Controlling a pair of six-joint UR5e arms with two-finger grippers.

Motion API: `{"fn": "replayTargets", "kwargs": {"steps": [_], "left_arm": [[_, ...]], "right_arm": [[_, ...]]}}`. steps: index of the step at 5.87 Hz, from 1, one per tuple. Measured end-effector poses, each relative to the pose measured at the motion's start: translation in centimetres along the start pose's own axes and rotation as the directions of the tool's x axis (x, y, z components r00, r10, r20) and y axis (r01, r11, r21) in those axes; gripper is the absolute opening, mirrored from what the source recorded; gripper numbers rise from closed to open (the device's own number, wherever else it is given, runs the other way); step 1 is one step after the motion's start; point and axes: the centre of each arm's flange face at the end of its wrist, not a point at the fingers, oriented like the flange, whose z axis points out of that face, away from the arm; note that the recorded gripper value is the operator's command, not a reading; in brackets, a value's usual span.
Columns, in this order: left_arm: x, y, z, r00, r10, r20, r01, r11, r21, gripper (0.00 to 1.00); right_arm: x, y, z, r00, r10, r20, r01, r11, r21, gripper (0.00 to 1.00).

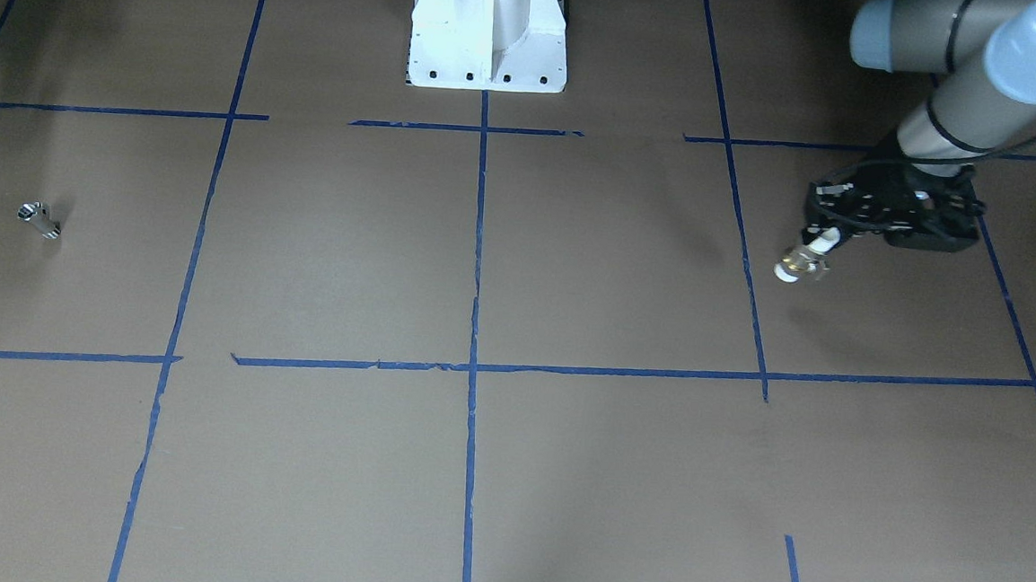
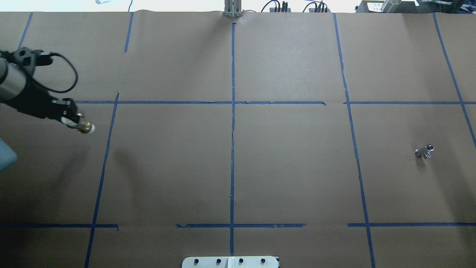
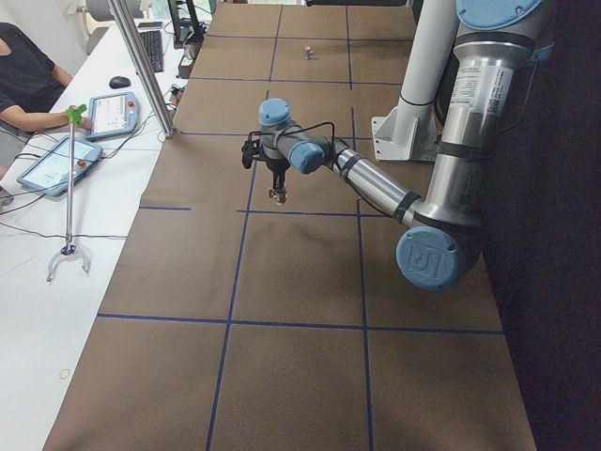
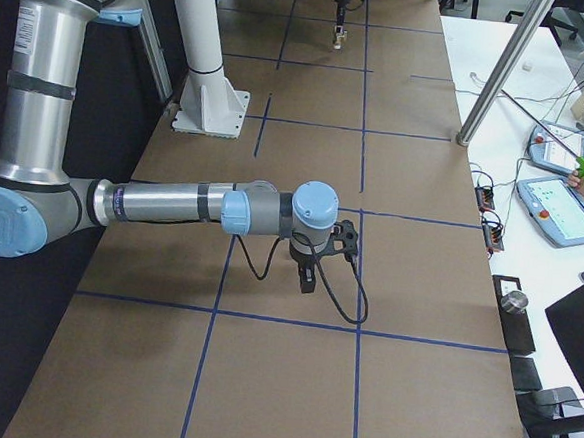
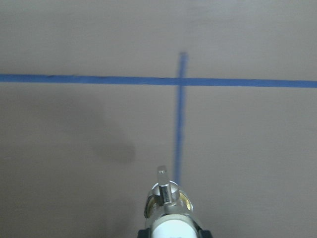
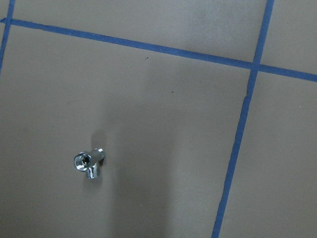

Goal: Assemble PPR valve and pipe with both arms
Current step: 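Carry the white valve with the left gripper to the table center, then set the valve upright at the center and open the left gripper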

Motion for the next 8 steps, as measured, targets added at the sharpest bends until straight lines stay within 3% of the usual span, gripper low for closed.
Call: {"fn": "replayTargets", "kwargs": {"steps": [2,4,6,8], "left_arm": [[18.3,0.2,2.4,0.996,-0.021,0.088,0.022,1.0,-0.018,0.0],[30.6,-1.9,5.4,0.992,-0.106,0.064,0.107,0.994,-0.014,0.0],[35.7,-2.6,8.3,0.986,-0.159,0.046,0.16,0.987,-0.028,0.0],[36.2,-2.2,9.6,0.984,-0.165,0.062,0.168,0.985,-0.044,0.01]], "right_arm": [[-0.2,0.0,-0.1,1.0,-0.003,0.005,0.003,1.0,0.002,1.0],[-0.3,-0.1,0.0,1.0,-0.006,0.007,0.006,1.0,-0.001,1.0],[-0.6,-0.8,0.0,1.0,-0.017,0.006,0.017,1.0,0.0,1.0],[-0.7,-1.0,0.1,1.0,-0.019,0.007,0.019,1.0,0.0,1.0]]}}
